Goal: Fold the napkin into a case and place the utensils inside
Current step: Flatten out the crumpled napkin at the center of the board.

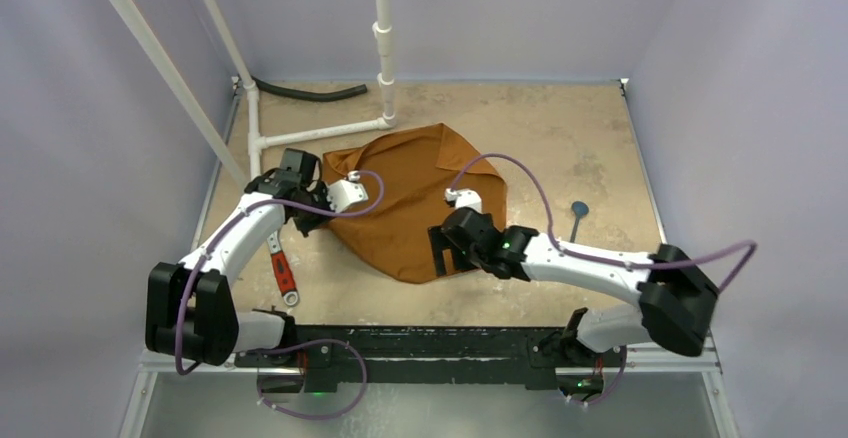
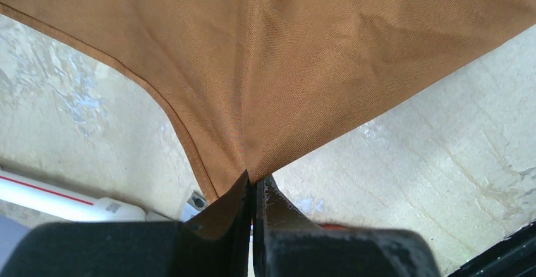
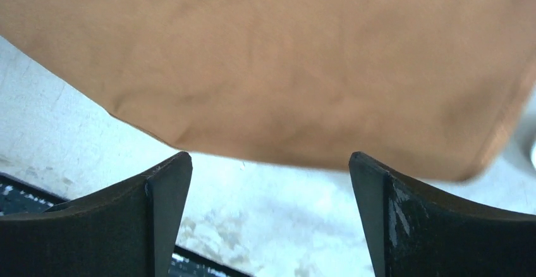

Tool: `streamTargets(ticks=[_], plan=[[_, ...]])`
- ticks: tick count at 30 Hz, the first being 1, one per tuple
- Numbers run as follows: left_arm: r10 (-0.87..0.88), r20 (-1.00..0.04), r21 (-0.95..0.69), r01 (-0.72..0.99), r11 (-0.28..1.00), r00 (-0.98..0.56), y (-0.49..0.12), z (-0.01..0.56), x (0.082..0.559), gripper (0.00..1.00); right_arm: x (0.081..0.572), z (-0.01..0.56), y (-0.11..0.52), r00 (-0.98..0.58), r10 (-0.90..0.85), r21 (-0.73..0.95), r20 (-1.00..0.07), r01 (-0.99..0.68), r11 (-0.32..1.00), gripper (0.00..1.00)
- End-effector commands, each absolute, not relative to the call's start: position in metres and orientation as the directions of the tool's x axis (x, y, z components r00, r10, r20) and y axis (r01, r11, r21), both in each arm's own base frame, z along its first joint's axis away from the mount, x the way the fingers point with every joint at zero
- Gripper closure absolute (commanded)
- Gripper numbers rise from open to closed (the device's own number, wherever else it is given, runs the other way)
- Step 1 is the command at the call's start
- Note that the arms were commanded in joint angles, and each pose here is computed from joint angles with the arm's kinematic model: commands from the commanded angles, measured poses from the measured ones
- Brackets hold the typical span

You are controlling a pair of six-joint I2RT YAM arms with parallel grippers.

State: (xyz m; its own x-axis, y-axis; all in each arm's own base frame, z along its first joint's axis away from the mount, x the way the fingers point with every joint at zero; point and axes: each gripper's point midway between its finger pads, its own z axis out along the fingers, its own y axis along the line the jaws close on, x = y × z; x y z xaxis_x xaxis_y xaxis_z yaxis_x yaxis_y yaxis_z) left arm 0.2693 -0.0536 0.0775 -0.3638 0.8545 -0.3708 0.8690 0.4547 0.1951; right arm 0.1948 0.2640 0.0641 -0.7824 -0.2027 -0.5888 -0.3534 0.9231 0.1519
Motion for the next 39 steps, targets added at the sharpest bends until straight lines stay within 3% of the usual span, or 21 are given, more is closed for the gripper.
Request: streamTargets(ticks=[1,11,16,18,19,21,22,23,28,34,39], plan=[[0.874,-0.327,0.273,0.85,0.451,-0.359,-0.035,0.077,0.274,1.0,0.182,0.065,0.222,-0.834,0.006,0.18,-0.551,-0.112,0.977,0.01],[0.859,-0.338,0.27,0.835,0.48,-0.385,-0.034,0.076,0.277,1.0,0.176,0.023,0.212,-0.887,0.031,0.16,-0.461,-0.048,0.986,0.02],[0.858,-0.346,0.265,0.838,0.478,-0.38,-0.035,0.076,0.276,1.0,0.196,0.015,0.205,-0.843,0.078,0.115,-0.533,0.019,0.993,0.11],[0.857,-0.354,0.263,0.839,0.476,-0.375,-0.037,0.076,0.276,1.0,0.207,0.015,0.207,-0.822,0.092,0.121,-0.561,0.029,0.992,0.25],[0.853,-0.362,0.262,0.837,0.48,-0.376,-0.038,0.078,0.277,1.0,0.211,0.015,0.209,-0.815,0.092,0.121,-0.572,0.028,0.992,0.37],[0.846,-0.382,0.257,0.837,0.484,-0.371,-0.042,0.082,0.278,1.0,0.219,0.018,0.214,-0.802,0.084,0.118,-0.592,0.016,0.993,0.7],[0.841,-0.395,0.257,0.835,0.486,-0.368,-0.044,0.086,0.279,1.0,0.223,0.023,0.216,-0.793,0.082,0.118,-0.604,0.013,0.993,0.95],[0.836,-0.41,0.258,0.833,0.49,-0.365,-0.047,0.09,0.281,1.0,0.226,0.029,0.215,-0.782,0.083,0.115,-0.617,0.014,0.993,1.0],[0.774,-0.532,0.302,0.777,0.552,-0.343,-0.061,0.141,0.308,1.0,0.249,0.095,0.207,-0.681,0.082,0.119,-0.728,-0.009,0.993,1.0],[0.616,-0.749,0.4,0.576,0.714,-0.244,-0.074,0.254,0.367,1.0,0.294,0.204,0.193,-0.519,0.148,0.193,-0.842,-0.033,0.981,1.0],[0.597,-0.763,0.36,0.604,0.711,-0.248,-0.082,0.282,0.363,1.0,0.293,0.226,0.205,-0.544,0.137,0.214,-0.828,-0.081,0.973,1.0]])
